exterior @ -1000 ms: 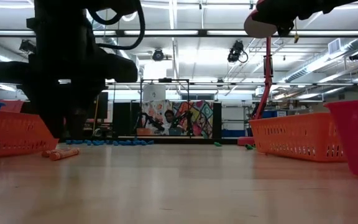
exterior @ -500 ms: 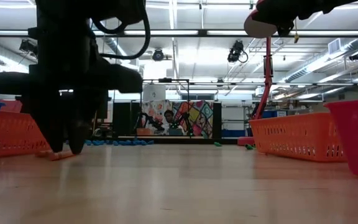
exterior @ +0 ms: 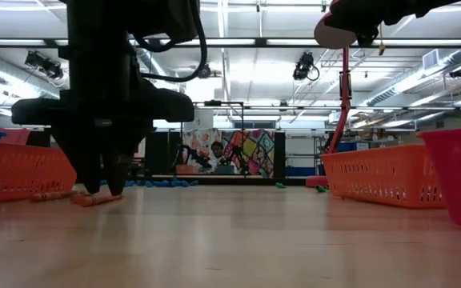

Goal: Sort crayons
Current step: Put the orange crayon into the blue bin

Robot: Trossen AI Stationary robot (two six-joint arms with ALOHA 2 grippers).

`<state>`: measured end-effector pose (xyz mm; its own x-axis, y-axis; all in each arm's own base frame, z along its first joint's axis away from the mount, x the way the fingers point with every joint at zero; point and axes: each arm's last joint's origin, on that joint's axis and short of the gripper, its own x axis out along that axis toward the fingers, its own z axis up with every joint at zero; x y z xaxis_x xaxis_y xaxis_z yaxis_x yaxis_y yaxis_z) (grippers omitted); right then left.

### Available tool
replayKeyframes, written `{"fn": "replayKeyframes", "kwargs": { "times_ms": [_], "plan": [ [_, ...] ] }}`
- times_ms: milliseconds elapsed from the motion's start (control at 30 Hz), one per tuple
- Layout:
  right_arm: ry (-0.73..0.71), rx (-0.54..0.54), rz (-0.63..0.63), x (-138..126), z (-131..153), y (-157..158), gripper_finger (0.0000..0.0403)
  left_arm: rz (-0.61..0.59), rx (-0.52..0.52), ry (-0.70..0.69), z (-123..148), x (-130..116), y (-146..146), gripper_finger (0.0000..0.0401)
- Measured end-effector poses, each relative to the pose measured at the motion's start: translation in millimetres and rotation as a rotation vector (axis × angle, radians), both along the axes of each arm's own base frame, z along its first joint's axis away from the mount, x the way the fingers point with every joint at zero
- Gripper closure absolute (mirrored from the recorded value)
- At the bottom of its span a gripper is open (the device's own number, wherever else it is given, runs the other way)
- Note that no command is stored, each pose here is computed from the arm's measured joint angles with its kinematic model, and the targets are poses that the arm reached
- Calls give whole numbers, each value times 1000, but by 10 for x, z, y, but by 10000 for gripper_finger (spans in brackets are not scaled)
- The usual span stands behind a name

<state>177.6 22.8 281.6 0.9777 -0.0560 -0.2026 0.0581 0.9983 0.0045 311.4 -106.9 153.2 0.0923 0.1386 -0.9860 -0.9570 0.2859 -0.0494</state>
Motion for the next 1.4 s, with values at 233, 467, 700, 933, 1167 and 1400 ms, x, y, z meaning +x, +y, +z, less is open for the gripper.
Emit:
{"fn": "replayKeyframes", "kwargs": {
  "times_ms": [233, 467, 700, 933, 1167, 1400],
  "plan": [
    [0, 0, 0, -1, 0, 0, 264, -20, 5, 8, 0, 31, 98, 252],
    [1, -1, 0, 0, -1, 1, 264, -35, 3, -5, 1, 50, 104, 252],
    [1, -1, 0, 0, -1, 1, 264, -30, -1, -23, 2, 65, 98, 252],
    [1, -1, 0, -1, -1, 0, 264, -15, 15, -30, 3, 73, 120, 252],
    [1, -1, 0, -1, -1, 0, 264, -11, 17, -34, 3, 93, 174, 259],
    [1, 0, 1, -1, -1, 1, 264, -17, 11, -36, -40, 83, 195, 260]
  ]
}}
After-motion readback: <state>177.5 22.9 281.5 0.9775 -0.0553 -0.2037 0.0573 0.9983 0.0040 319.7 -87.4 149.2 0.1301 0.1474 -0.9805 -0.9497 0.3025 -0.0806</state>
